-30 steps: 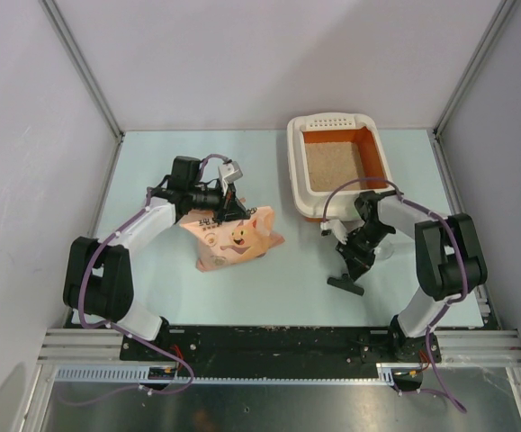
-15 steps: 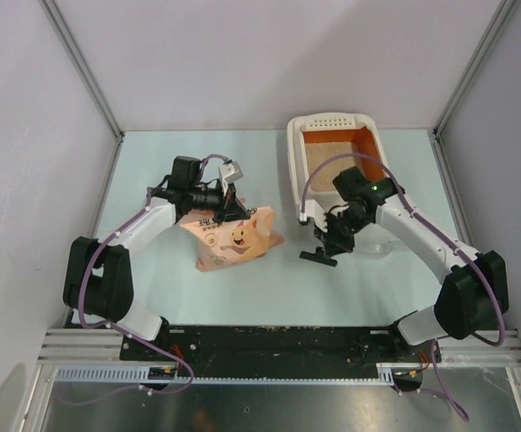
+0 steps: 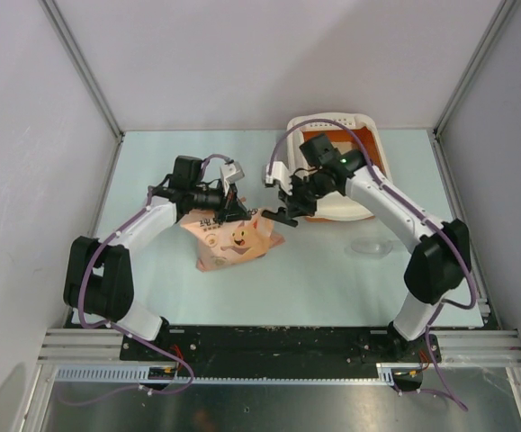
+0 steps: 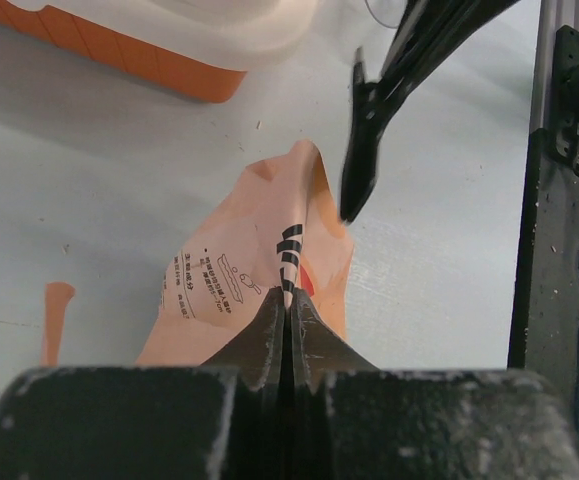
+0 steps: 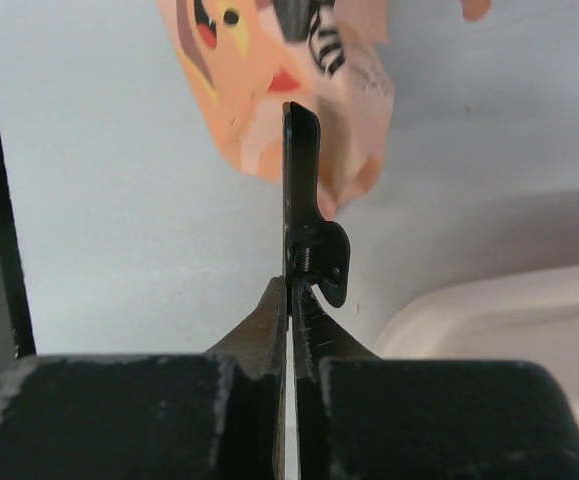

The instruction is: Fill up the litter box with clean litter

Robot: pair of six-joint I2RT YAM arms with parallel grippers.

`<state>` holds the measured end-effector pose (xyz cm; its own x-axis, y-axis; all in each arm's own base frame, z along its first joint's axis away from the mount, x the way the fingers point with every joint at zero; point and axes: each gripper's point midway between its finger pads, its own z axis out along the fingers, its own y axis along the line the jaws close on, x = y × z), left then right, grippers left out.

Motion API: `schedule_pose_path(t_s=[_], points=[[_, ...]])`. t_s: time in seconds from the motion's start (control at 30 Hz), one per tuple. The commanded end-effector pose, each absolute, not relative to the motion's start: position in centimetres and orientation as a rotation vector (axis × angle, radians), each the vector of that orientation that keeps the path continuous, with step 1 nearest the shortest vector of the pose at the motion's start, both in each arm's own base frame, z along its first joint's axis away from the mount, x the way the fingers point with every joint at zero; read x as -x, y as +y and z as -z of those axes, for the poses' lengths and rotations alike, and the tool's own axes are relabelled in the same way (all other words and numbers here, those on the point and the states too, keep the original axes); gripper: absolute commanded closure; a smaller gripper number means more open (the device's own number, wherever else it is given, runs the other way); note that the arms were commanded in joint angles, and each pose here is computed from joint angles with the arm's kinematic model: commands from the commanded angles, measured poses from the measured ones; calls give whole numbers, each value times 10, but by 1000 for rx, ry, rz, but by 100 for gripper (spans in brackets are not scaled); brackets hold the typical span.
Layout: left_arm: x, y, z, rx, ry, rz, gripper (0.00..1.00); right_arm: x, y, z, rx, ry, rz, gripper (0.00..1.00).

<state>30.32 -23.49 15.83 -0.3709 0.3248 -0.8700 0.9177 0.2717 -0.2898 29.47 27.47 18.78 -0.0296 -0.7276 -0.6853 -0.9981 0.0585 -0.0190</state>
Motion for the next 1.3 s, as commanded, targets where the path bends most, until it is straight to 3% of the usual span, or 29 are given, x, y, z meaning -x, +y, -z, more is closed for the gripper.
schedule_pose_path(t_s=[0.0,0.1,0.23,0.33,0.47,0.6,0.73,0.83,0.97,1.07,1.27], points=[[-311,-250,-191,-1176,1707,1084,95,-317,304,-213,1663,1730,-659,100],[-308,-252,-193,-1180,1697,1107,89,-326,313,-213,1625,1744,-670,100],[-302,-255,-196,-1189,1677,1159,71,-332,319,-208,1617,1750,-658,100],[-301,-257,-197,-1182,1680,1201,64,-332,323,-204,1621,1757,-665,100],[-306,-259,-197,-1180,1683,1212,64,-331,326,-201,1614,1768,-686,100],[-309,-262,-196,-1183,1679,1233,71,-332,328,-198,1610,1777,-701,100],[-309,-264,-194,-1190,1675,1253,94,-330,330,-197,1605,1784,-717,100],[-308,-264,-194,-1197,1665,1255,100,-329,328,-200,1572,1806,-749,100],[-305,-263,-194,-1235,1624,1216,100,-332,304,-213,1513,1809,-857,59],[-304,-262,-197,-1270,1581,1166,100,-329,289,-216,1524,1799,-916,50],[-300,-265,-201,-1305,1536,1142,100,-317,284,-209,1589,1772,-937,44]])
